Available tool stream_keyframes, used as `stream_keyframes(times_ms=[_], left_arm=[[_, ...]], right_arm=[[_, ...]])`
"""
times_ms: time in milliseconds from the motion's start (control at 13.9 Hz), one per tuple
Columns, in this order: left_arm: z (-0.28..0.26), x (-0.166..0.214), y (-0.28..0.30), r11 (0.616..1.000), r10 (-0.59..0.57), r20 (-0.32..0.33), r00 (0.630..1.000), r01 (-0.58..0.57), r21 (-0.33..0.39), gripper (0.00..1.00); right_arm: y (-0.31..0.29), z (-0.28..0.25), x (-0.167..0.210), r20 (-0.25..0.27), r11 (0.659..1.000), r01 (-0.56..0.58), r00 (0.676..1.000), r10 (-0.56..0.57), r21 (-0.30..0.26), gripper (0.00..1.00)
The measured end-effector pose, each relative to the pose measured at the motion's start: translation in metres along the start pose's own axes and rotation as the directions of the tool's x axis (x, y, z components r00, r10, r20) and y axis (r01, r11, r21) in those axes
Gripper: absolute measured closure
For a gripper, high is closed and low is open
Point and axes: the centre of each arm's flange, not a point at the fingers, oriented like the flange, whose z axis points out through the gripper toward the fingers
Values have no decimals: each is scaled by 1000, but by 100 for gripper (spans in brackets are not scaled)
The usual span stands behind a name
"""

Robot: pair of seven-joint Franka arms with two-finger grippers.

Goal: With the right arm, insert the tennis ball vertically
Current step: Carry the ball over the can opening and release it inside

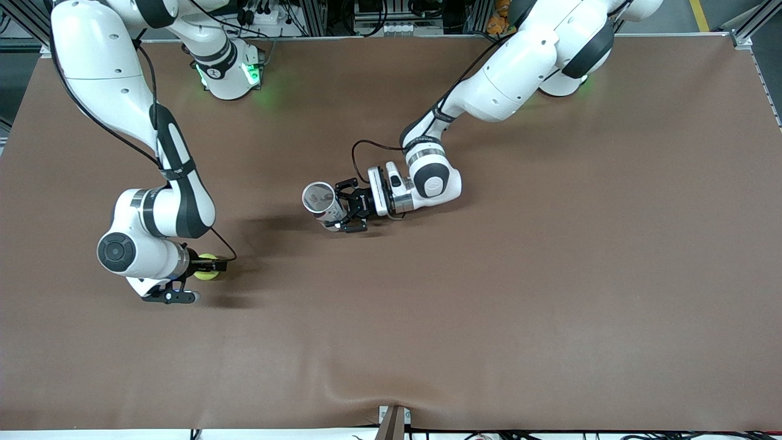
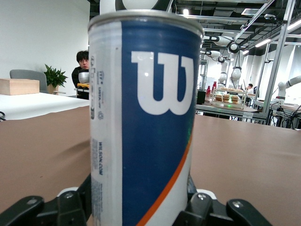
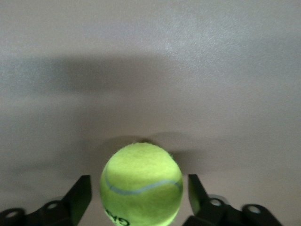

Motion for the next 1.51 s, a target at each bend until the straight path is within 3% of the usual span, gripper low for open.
stream_keyframes(times_ms=[72,144,647,791,1007,1150,1510], left_arm=[[0,0,0,1000,0,0,1000,0,0,28],[0,0,0,1000,1,0,1000,-1,0,28],[0,0,0,1000,2,0,1000,-2,0,28],[0,0,0,1000,2,1,1000,-2,0,28],[0,0,0,1000,2,1,1000,-2,0,28],[0,0,0,1000,2,1,1000,-2,0,28],[0,0,0,1000,2,1,1000,-2,0,28]], right_arm=[[1,0,0,0,1000,-1,1000,1,0,26],[1,-1,1,-3,1000,0,1000,0,-1,33],[-4,-14,5,-29,1000,13,1000,-13,-6,34],[-18,-48,4,10,1000,6,1000,-6,1,34],[-70,-140,-20,125,995,-102,987,103,-13,34],[-113,-191,-43,175,983,-182,967,185,-34,34],[-214,-224,-88,247,938,-345,907,342,-31,34]])
